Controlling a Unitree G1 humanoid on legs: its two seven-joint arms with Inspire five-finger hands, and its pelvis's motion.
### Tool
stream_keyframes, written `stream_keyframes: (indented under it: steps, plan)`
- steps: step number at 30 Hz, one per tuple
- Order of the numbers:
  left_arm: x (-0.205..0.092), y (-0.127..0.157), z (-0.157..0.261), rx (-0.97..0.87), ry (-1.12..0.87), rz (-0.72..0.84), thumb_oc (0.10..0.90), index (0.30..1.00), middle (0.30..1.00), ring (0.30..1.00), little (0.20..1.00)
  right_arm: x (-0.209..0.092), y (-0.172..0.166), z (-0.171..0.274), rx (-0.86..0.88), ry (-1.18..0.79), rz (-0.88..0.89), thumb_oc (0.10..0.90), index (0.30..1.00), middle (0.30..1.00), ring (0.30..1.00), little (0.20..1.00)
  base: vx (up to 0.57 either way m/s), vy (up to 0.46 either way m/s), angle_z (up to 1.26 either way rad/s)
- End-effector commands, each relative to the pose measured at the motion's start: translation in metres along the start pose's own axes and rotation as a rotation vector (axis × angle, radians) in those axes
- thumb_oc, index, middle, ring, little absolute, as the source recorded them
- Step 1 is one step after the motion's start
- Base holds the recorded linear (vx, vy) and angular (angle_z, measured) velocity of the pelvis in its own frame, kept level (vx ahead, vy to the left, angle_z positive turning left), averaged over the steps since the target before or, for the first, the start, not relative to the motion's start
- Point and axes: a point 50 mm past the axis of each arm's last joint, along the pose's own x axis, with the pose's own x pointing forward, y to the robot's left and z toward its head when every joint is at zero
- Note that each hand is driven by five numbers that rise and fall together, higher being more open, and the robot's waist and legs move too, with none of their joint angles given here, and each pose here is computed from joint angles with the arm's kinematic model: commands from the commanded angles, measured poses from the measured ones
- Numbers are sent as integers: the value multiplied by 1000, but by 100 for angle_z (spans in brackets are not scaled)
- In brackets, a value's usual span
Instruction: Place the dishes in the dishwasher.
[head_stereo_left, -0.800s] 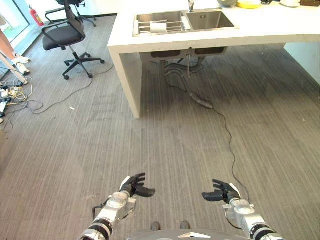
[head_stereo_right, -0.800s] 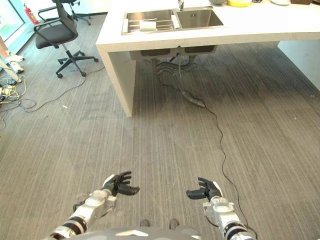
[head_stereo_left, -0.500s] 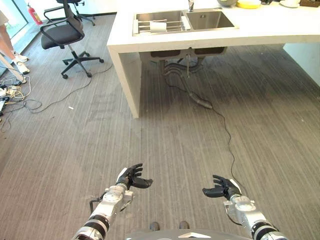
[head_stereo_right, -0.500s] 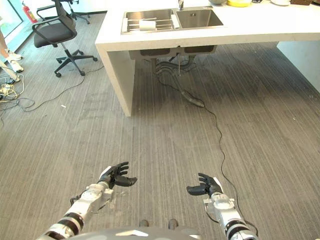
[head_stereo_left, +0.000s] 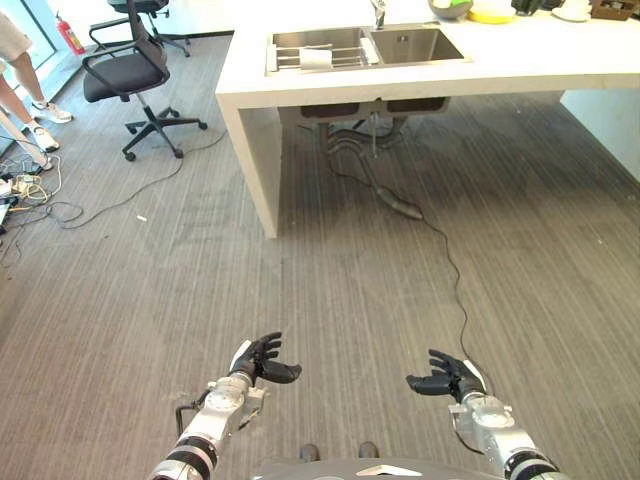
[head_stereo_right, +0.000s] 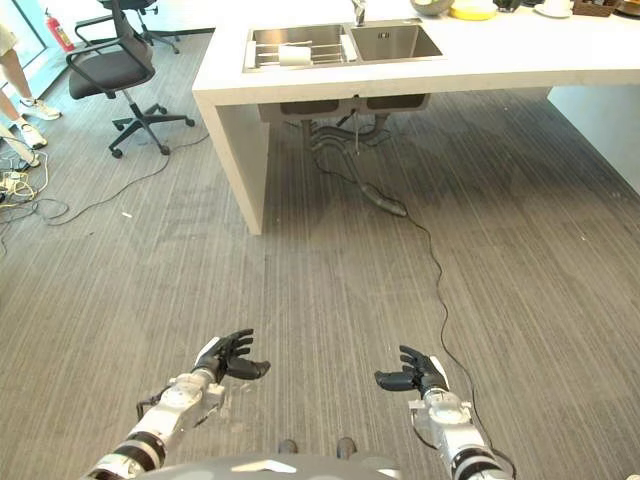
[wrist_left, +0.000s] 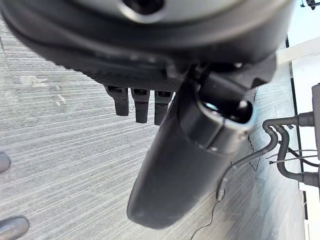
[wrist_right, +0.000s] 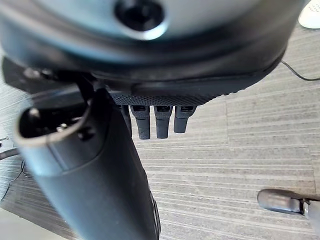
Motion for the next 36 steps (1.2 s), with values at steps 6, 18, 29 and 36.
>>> stream_keyframes:
  steps: [6,18,29,36]
  plan:
    - [7,-2,20,-2,-62,-5,800,900,900,900,900,3,-3,22,55,-101,-17,800,900,900,900,900,0,0,0]
    - [7,-1,24,-27,-90,4,800,900,900,900,900,3,6,24,8,-110,13,800,900,900,900,900,0,0,0]
    - [8,8,44,-47,-165,42,800,900,900,900,900,5,2,31,-15,-124,-3,800,900,900,900,900,0,11,0]
    - [6,10,66,-80,-250,59,800,900,900,900,900,6,8,47,-26,-173,7,800,900,900,900,900,-13,67,-8]
